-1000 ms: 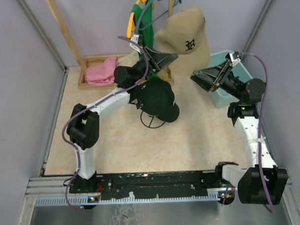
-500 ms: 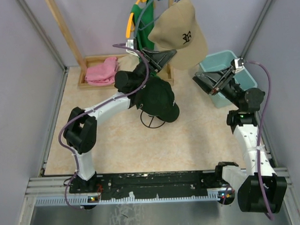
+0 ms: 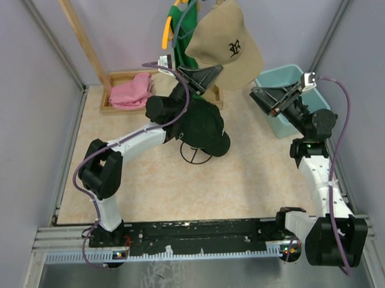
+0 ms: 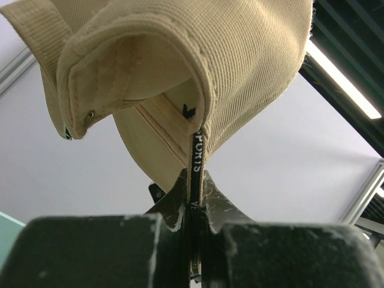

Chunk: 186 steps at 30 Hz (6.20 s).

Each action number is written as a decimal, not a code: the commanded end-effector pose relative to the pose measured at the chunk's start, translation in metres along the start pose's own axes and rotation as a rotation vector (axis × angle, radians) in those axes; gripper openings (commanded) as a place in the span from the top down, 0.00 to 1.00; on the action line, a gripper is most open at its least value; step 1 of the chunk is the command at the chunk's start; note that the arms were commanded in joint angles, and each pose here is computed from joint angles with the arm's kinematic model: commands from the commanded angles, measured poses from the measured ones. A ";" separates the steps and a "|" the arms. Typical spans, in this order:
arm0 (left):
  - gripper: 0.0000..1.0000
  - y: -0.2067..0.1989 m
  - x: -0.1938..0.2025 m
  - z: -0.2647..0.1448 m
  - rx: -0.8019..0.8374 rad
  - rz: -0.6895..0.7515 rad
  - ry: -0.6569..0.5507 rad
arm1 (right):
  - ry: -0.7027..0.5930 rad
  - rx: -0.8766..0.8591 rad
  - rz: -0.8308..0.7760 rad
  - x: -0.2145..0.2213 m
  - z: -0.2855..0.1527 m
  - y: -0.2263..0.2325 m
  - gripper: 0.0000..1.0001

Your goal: Stack the hats

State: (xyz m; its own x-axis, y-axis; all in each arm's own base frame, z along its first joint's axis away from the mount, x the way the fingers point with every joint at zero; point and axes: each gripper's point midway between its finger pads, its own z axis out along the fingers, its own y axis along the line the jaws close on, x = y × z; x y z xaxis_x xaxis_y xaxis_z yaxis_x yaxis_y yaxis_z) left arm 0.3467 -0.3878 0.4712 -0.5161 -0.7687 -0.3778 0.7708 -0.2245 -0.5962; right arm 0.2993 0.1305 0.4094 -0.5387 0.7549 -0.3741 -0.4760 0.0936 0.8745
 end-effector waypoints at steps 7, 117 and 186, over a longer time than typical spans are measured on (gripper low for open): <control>1.00 -0.038 -0.005 0.005 0.107 -0.012 -0.044 | -0.067 -0.131 -0.077 -0.023 0.013 0.034 0.49; 0.32 0.131 -0.036 -0.269 -1.067 0.020 0.603 | 0.457 -0.051 0.045 0.024 0.013 0.002 1.00; 0.93 0.198 -0.017 -0.309 -1.047 -0.089 0.714 | 0.607 0.310 0.338 0.067 -0.005 -0.117 1.00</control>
State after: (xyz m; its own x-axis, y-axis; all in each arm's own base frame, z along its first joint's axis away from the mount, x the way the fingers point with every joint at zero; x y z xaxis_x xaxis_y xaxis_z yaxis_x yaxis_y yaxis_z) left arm 0.3893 -0.2378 0.1532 -0.8831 -0.2098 -0.4197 0.2431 0.5606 -0.7916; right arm 0.3181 0.1612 0.2717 -0.9409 0.3356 0.0449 0.0572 0.0268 0.9980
